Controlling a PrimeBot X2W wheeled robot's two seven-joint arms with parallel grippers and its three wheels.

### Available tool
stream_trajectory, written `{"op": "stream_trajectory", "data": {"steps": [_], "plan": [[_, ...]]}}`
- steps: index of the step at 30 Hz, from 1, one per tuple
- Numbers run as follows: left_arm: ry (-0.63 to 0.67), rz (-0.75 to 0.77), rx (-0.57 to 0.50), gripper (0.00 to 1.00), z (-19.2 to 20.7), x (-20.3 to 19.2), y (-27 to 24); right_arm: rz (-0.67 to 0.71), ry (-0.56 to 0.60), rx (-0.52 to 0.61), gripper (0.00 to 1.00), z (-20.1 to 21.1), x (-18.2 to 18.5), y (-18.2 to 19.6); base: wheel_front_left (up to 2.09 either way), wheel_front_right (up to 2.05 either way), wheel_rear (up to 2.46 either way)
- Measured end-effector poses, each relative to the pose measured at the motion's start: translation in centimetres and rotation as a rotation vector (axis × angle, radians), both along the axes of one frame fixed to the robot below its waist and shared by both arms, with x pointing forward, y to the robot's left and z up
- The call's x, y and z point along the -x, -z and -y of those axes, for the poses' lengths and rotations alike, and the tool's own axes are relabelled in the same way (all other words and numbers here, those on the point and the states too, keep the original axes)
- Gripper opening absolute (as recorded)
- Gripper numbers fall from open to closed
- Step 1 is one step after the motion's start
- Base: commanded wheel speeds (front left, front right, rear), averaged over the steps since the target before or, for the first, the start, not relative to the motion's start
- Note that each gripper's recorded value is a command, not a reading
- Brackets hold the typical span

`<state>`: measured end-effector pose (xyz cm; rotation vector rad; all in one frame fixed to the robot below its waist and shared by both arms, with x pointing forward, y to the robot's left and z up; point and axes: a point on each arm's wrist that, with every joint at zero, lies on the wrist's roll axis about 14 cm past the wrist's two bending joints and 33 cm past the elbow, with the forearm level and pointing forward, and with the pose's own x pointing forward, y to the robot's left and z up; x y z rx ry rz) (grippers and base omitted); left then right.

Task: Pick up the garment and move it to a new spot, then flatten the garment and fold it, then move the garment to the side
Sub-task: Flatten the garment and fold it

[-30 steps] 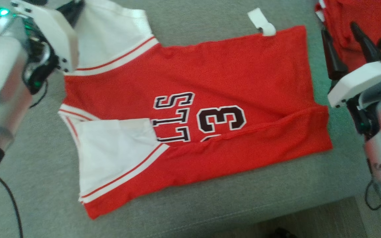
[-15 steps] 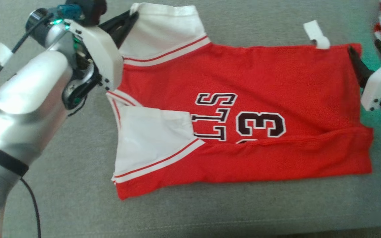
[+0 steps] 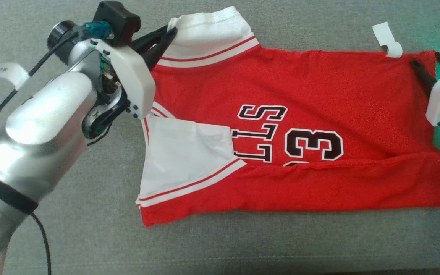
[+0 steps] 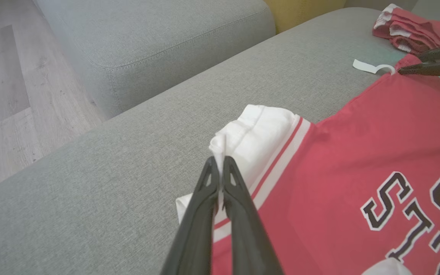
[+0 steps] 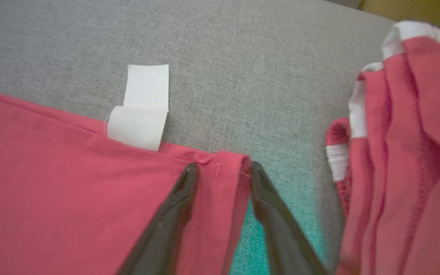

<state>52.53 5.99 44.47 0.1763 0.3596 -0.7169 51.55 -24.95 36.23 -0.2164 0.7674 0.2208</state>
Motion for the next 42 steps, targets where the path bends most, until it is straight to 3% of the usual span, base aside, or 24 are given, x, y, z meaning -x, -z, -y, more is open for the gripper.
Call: {"op": "stream_trajectory", "data": {"steps": [5, 13, 26, 35, 42], "plan": [[-0.026, 0.021, -0.013, 0.00, -0.7, -0.5, -0.3, 0.051, 0.017, -0.018, 0.00, 0.4, -0.4, -1.1, 0.00, 0.00, 0.00], [-0.110, 0.123, 0.020, 0.00, -2.7, -2.3, -2.5, 0.258, -0.006, -0.074, 0.00, -0.4, -2.9, -6.1, 0.00, 0.00, 0.00], [-0.187, 0.283, 0.075, 0.00, -4.5, -7.8, -6.7, 0.544, -0.020, -0.124, 0.00, -1.0, -8.4, -12.2, 0.00, 0.00, 0.00], [-0.160, 0.290, 0.056, 0.00, -4.3, -7.1, -7.0, 0.553, -0.050, -0.132, 0.00, -1.8, -7.9, -12.4, 0.00, 0.00, 0.00], [-0.099, 0.236, 0.027, 0.00, -4.1, -3.3, -4.9, 0.456, -0.068, -0.125, 0.00, -1.4, -4.4, -10.1, 0.00, 0.00, 0.00]]}}
